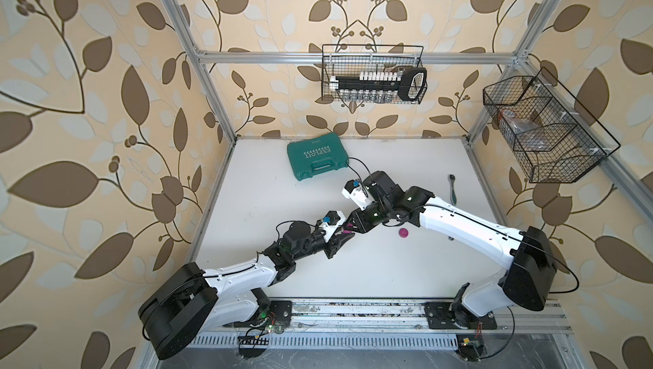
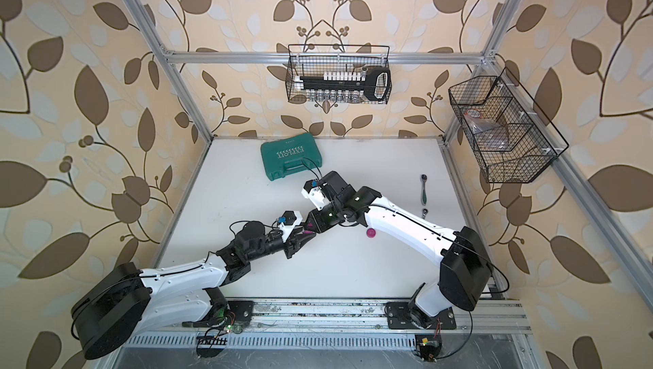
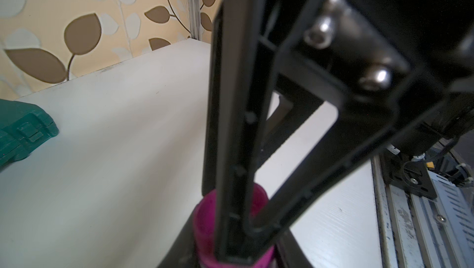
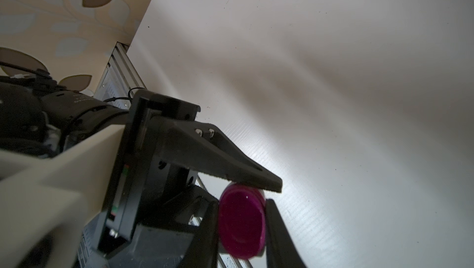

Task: Close the paint jar lid
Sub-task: Pick up the paint jar from the center of the board.

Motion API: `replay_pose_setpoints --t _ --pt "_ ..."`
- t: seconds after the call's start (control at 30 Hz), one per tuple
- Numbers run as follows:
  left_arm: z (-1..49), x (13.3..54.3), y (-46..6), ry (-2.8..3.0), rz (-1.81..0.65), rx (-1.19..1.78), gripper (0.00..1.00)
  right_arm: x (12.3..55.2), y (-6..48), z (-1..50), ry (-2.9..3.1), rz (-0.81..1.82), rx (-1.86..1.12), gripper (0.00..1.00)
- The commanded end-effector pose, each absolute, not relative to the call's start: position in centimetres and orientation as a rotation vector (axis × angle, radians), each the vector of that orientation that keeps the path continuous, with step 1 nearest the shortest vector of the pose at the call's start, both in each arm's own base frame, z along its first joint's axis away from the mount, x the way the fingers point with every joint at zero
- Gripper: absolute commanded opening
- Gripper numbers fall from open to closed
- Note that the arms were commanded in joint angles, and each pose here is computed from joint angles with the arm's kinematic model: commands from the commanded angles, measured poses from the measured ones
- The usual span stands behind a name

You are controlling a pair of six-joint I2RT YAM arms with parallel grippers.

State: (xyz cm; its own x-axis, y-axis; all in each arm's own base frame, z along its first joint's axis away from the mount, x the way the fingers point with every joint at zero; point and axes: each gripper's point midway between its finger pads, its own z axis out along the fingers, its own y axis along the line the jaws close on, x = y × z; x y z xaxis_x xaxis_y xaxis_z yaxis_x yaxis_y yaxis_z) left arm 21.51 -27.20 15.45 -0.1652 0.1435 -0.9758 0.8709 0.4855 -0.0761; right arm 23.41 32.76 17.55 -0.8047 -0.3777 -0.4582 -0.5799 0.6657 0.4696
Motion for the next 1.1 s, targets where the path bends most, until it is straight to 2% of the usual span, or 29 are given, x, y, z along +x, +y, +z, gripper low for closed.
replay_pose_setpoints --t 0.0,0.13,0.3,0.67,0.87,0.93,1.07 --pt "17.7 21.3 -27.8 1.543 -0.840 0.889 0.37 23.6 32.9 18.1 2.528 0.889 -0.741 0.23" --pt "17.6 21.5 -27.8 1.554 -0.839 0.884 0.49 23.9 32.7 18.6 2.515 0.884 -0.726 0.23" --pt "17.4 21.5 -27.8 1.560 -0.836 0.884 0.51 23.9 32.6 19.0 2.507 0.890 -0.718 0.23" --pt "17.6 21.6 -27.6 1.545 -0.820 0.878 0.26 23.5 32.8 18.2 2.526 0.914 -0.727 0.23" --pt "17.8 21.7 -27.6 1.537 -0.819 0.875 0.21 23.3 32.9 18.1 2.527 0.931 -0.727 0.24" --pt "17.8 21.6 -27.7 1.538 -0.822 0.877 0.21 23.3 32.8 18.2 2.525 0.932 -0.727 0.30" --pt "17.6 21.5 -27.7 1.540 -0.824 0.884 0.20 23.7 31.7 18.9 2.518 0.914 -0.695 0.54"
